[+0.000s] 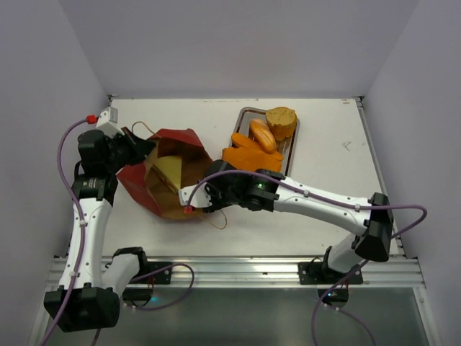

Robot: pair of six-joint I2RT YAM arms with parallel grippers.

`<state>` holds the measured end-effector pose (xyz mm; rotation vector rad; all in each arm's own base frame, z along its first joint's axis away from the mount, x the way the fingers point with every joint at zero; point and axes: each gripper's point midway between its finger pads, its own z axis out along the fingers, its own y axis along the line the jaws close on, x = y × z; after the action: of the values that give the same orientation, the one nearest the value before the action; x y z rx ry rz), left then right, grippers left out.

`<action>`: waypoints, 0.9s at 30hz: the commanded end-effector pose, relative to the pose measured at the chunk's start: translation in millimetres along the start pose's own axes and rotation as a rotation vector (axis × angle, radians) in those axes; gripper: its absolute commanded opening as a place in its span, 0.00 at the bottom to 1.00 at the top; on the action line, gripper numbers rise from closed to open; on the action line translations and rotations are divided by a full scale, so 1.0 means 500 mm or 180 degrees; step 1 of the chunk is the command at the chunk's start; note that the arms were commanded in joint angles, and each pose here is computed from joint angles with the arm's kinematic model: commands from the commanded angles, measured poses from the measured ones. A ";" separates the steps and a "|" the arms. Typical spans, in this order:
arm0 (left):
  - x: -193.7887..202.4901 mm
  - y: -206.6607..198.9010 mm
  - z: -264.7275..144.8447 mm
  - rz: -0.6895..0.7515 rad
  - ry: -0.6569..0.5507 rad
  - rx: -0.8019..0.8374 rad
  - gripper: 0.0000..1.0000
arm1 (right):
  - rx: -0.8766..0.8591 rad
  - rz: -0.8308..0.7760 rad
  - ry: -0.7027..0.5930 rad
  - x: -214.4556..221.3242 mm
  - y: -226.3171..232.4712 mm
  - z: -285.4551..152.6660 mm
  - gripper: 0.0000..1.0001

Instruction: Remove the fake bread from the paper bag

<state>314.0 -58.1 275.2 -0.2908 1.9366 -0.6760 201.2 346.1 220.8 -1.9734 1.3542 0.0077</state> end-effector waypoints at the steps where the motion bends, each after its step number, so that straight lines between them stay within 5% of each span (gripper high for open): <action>1: 0.000 -0.011 -0.011 0.0046 -0.0022 0.0052 0.00 | 0.0620 0.0618 -0.0169 -0.050 -0.094 0.004 0.43; 16: -0.021 -0.014 -0.010 -0.0241 -0.0327 0.0066 0.00 | 0.0330 0.2510 -0.0392 -0.121 -0.042 0.137 0.43; 27: -0.024 -0.016 -0.006 -0.0297 -0.0402 0.0125 0.00 | 0.0471 0.2792 -0.0166 -0.106 -0.038 0.196 0.43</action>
<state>311.8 -57.3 274.5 -0.4092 1.8672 -0.7253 219.6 428.9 146.8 -1.2701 2.0473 0.2869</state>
